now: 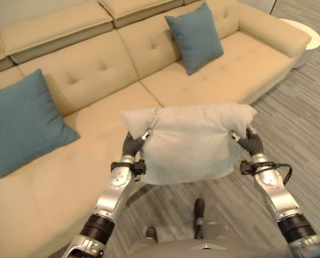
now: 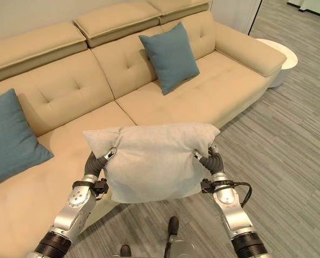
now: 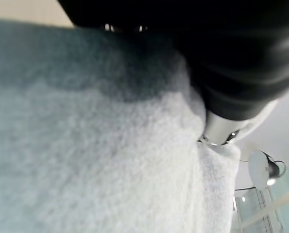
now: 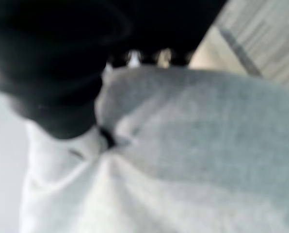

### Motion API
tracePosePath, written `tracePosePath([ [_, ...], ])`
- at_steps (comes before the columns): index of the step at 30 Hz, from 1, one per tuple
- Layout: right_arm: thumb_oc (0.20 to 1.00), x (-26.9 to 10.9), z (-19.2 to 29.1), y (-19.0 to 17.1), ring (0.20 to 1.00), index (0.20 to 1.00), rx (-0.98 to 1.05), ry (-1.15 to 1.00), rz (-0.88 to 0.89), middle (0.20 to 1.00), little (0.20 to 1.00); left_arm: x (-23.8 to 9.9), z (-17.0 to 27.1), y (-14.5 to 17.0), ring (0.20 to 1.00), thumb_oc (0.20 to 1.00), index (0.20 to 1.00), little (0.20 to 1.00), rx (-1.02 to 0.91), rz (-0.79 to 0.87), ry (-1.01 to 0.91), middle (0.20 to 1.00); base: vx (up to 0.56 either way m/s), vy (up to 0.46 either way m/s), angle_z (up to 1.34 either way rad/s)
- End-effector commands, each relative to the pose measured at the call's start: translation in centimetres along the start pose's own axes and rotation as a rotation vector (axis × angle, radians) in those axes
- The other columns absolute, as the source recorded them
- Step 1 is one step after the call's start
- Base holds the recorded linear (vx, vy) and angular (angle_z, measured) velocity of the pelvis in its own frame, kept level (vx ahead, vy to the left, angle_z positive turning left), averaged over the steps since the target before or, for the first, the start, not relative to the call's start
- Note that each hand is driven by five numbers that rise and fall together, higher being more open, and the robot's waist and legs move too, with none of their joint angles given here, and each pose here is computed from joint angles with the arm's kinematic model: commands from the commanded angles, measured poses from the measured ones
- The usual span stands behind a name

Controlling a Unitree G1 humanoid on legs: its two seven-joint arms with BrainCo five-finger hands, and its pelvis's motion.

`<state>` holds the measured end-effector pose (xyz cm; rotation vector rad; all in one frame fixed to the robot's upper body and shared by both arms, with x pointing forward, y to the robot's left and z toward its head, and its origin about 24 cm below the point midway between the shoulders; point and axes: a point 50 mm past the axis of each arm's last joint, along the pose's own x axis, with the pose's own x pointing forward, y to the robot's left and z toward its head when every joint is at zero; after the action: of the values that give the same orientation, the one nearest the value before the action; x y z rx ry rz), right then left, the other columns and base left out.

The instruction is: Pick up all the scattered cushions and arrange them neatly on the sofa.

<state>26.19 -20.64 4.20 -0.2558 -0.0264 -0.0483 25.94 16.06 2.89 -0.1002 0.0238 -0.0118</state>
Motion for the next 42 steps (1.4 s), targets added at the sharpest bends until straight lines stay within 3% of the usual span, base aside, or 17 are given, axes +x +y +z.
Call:
tracePosePath([
  [1,0.2,1.2,4.6,-0.5,0.2,0.2,0.049,-0.237,-0.017,0.2,0.2,1.6,5.2,-1.9,0.2,0.2,0.2,0.2,-0.043,-0.12,-0.26,0.2,0.07,-0.106,0.27],
  [9,0.2,1.1,4.2,-1.4,0.2,0.2,0.071,-0.219,-0.065,0.2,0.2,1.8,4.7,-2.7,0.2,0.2,0.2,0.2,-0.046,-0.15,-0.226,0.2,0.14,-0.037,0.19],
  [25,0.2,1.6,4.2,1.4,0.2,0.2,0.166,-0.205,0.002,0.2,0.2,1.0,5.0,-0.2,0.2,0.2,0.2,0.2,-0.019,-0.075,-0.24,0.2,0.18,0.128,-0.09],
  [42,0.2,1.2,3.7,-0.3,0.2,0.2,0.148,-0.204,-0.031,0.2,0.2,1.4,4.9,-1.8,0.2,0.2,0.2,0.2,-0.072,-0.131,-0.249,0.2,0.18,-0.126,0.36],
])
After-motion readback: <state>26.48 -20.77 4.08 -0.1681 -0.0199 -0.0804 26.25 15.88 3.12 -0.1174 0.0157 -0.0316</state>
